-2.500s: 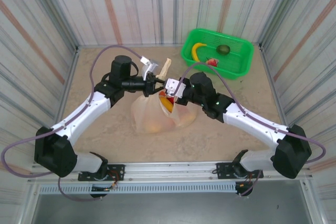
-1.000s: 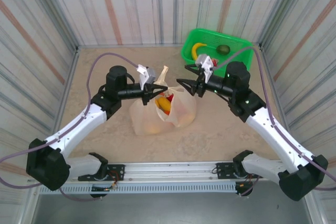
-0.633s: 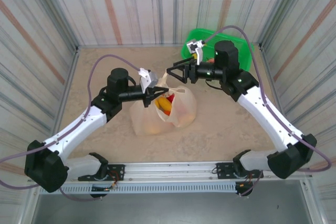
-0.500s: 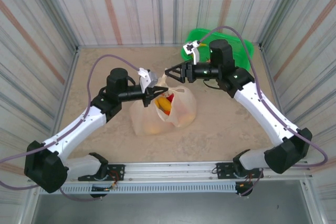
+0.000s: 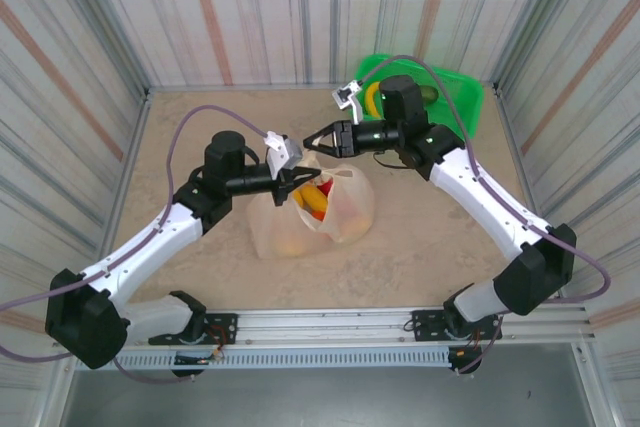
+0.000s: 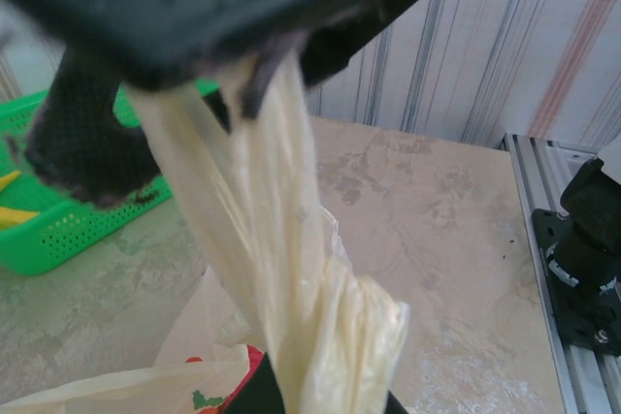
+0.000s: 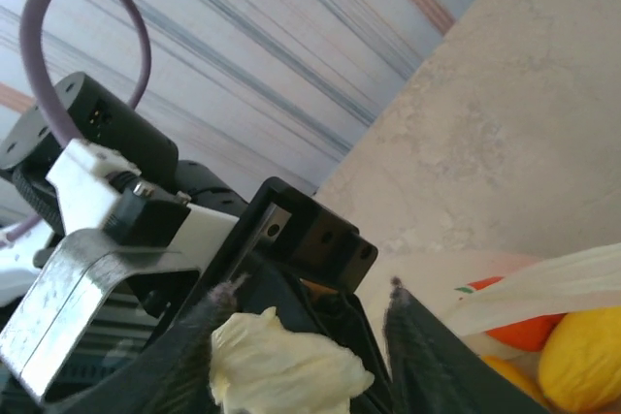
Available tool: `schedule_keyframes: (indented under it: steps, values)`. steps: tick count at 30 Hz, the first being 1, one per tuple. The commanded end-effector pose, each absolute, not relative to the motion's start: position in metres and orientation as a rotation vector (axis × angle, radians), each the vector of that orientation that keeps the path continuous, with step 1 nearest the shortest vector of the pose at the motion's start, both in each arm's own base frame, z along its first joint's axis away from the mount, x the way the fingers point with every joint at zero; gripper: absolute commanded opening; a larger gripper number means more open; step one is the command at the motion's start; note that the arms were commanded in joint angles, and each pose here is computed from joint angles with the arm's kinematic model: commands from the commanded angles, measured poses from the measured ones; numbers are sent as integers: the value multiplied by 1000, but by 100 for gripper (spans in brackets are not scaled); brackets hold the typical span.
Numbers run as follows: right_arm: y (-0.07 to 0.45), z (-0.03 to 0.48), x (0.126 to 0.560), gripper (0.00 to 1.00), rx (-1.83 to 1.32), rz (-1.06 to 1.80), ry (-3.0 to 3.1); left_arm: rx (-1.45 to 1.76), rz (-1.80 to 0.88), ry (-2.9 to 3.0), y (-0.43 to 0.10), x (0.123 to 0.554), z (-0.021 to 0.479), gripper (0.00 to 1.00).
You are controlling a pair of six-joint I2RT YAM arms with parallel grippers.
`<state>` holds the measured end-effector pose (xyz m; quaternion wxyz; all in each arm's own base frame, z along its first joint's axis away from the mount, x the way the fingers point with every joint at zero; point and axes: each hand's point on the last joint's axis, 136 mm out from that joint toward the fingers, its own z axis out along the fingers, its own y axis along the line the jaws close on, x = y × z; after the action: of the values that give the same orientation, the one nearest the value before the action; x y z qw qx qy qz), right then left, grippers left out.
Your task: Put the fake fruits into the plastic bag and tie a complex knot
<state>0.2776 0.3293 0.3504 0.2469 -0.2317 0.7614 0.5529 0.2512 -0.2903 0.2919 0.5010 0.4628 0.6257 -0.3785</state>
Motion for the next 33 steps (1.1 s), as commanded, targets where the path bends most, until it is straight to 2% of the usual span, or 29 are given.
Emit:
schedule_keyframes:
  steps: [1,4,8,24,33]
  values:
    - [334,366,272,25,-671,1550,2024,1103,-884,1517,-286,250,294,0]
    - [321,363,278,5,-629,1518,2018,1071,-891,1524,-283,253,296,0]
    - [300,365,287,0,-554,1487,1988,1050,-908,1534,-282,256,297,0]
    - [274,377,293,0,-488,1403,1946,1026,-910,1585,-279,262,291,0]
    - [280,347,239,0,-703,1144,1748,927,-1023,1608,-274,276,299,0]
